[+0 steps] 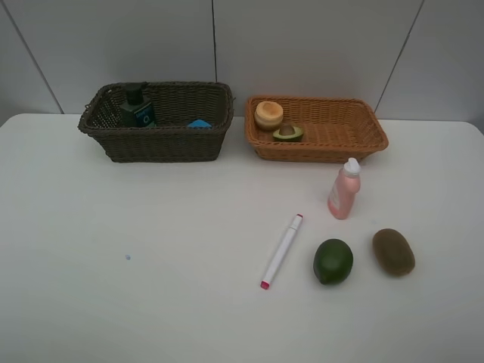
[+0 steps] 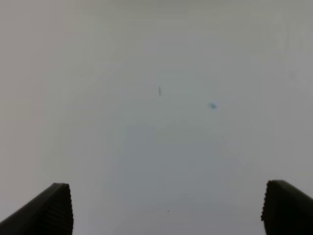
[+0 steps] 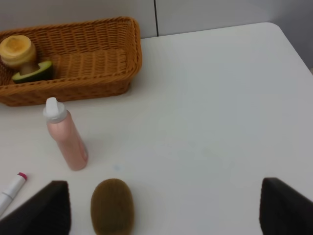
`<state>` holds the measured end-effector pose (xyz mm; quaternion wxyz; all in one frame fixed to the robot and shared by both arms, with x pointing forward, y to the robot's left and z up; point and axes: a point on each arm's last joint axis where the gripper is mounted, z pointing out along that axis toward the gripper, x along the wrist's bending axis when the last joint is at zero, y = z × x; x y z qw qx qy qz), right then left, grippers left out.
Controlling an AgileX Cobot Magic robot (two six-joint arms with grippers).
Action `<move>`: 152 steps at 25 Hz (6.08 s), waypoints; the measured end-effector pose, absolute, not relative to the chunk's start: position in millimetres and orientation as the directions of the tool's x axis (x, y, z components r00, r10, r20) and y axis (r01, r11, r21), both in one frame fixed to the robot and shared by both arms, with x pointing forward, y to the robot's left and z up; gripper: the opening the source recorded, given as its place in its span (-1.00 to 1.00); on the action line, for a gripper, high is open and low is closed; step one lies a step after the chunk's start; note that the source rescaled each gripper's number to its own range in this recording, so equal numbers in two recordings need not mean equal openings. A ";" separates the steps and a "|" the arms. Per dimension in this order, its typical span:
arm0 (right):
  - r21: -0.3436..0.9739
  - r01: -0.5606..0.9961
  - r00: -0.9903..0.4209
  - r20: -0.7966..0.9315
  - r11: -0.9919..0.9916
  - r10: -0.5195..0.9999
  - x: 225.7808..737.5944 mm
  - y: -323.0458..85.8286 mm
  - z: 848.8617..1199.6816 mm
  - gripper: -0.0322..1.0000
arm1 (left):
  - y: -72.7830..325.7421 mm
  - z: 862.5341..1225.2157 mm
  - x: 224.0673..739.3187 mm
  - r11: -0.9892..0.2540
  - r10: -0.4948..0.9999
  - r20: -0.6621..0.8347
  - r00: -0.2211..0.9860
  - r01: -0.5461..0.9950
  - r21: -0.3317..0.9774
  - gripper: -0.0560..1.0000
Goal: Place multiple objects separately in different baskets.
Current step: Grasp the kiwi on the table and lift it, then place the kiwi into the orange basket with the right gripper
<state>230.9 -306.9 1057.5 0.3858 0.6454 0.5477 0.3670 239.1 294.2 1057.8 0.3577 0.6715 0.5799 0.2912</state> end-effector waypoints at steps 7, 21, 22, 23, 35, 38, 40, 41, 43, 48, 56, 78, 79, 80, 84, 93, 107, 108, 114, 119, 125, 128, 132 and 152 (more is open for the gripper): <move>0.900 0.424 0.131 0.051 -0.102 0.990 230.9 -306.9 1057.5 0.92 | 294.8 1055.1 228.9 -0.056 0.987 -0.020 0.159 0.460 0.886 0.83; 0.900 0.424 0.130 0.052 -0.103 0.990 230.9 -306.8 1057.5 0.92 | 294.7 1053.7 231.2 -0.057 0.987 -0.017 0.159 0.446 0.893 0.83; 0.900 0.424 0.130 0.052 -0.103 0.990 230.9 -306.8 1057.5 0.92 | 294.7 1053.7 231.2 -0.057 0.987 -0.017 0.159 0.446 0.893 0.83; 0.900 0.424 0.130 0.052 -0.103 0.990 230.9 -306.8 1057.5 0.92 | 294.7 1053.7 231.2 -0.057 0.987 -0.017 0.159 0.446 0.893 0.83; 0.900 0.424 0.130 0.052 -0.103 0.990 230.9 -306.8 1057.5 0.92 | 294.8 1053.7 231.2 -0.057 0.987 -0.016 0.158 0.446 0.893 0.83; 0.900 0.424 0.130 0.052 -0.103 0.990 230.9 -306.8 1057.5 0.92 | 294.8 1053.7 231.2 -0.057 0.987 -0.016 0.158 0.446 0.893 0.83; 0.900 0.424 0.130 0.052 -0.103 0.990 230.9 -306.8 1057.5 0.92 | 294.8 1053.7 231.2 -0.057 0.987 -0.016 0.158 0.446 0.893 0.83; 0.900 0.424 0.130 0.052 -0.103 0.990 230.9 -306.8 1057.5 0.92 | 294.8 1053.7 231.2 -0.056 0.988 -0.016 0.156 0.447 0.893 0.83; 0.900 0.424 0.130 0.052 -0.103 0.990 230.9 -306.8 1057.5 0.92 | 294.7 1053.7 231.3 -0.050 0.990 -0.016 0.142 0.447 0.893 0.83; 0.900 0.424 0.130 0.052 -0.103 0.990 230.9 -306.8 1057.5 0.92 | 294.6 1053.7 231.4 -0.042 0.992 -0.016 0.125 0.448 0.893 0.83; 0.834 0.531 0.155 0.076 -0.148 0.985 251.7 -306.3 1057.1 0.92 | 294.6 1053.7 231.4 -0.042 0.992 -0.016 0.125 0.448 0.893 0.83; 0.112 0.993 0.038 -0.033 -0.034 0.999 450.1 -286.5 989.0 0.92 | 294.6 1054.0 231.3 -0.042 0.992 -0.016 0.125 0.444 0.895 0.83; 0.104 0.994 0.028 -0.030 -0.025 0.999 453.5 -285.2 984.2 0.92 | 294.6 1054.0 231.3 -0.042 0.992 -0.016 0.125 0.444 0.895 0.83; 0.099 0.995 0.017 -0.023 -0.015 1.000 457.3 -283.5 979.0 0.92 | 294.6 1054.0 231.3 -0.042 0.992 -0.016 0.125 0.444 0.895 0.83; 0.084 0.996 -0.010 0.041 0.007 0.999 466.9 -275.8 964.6 0.92 | 294.6 1054.0 231.3 -0.042 0.992 -0.016 0.125 0.444 0.895 0.83; 0.100 0.994 -0.053 0.071 0.046 0.996 477.7 -271.7 950.3 0.92 | 294.6 1054.0 231.3 -0.042 0.992 -0.016 0.125 0.444 0.895 0.83; 0.001 0.997 -0.072 0.097 0.072 0.993 490.3 -267.7 906.7 0.92 | 294.6 1054.0 231.3 -0.042 0.992 -0.016 0.125 0.444 0.895 0.83; -0.002 0.997 -0.075 0.096 0.075 0.993 490.9 -267.7 904.0 0.92 | 294.6 1054.0 231.3 -0.042 0.992 -0.016 0.125 0.444 0.895 0.83; -0.025 0.996 -0.079 0.094 0.082 0.992 494.2 -267.6 888.7 0.92 | 294.6 1054.0 231.3 -0.042 0.992 -0.016 0.125 0.444 0.895 0.83; -0.061 0.995 -0.078 0.095 0.084 0.992 495.0 -267.4 880.7 0.92 | 294.6 1054.0 231.3 -0.042 0.992 -0.016 0.125 0.444 0.895 0.83; -0.071 0.994 -0.079 0.095 0.085 0.992 494.9 -267.4 880.0 0.40 | 294.6 1054.0 231.3 -0.042 0.992 -0.016 0.125 0.444 0.895 0.83; -0.099 0.991 -0.077 0.098 0.087 0.992 492.5 -267.3 879.5 0.21 | 294.6 1054.0 231.3 -0.042 0.992 -0.016 0.125 0.444 0.895 0.83; -0.141 0.986 -0.077 0.103 0.091 0.992 488.7 -267.2 879.9 0.21 | 294.6 1054.0 231.3 -0.042 0.992 -0.016 0.125 0.444 0.895 0.83; 0.341 0.936 -0.120 0.061 0.092 0.991 639.1 -257.2 1037.6 0.21 | 294.6 1054.0 231.3 -0.042 0.992 -0.016 0.125 0.443 0.895 0.83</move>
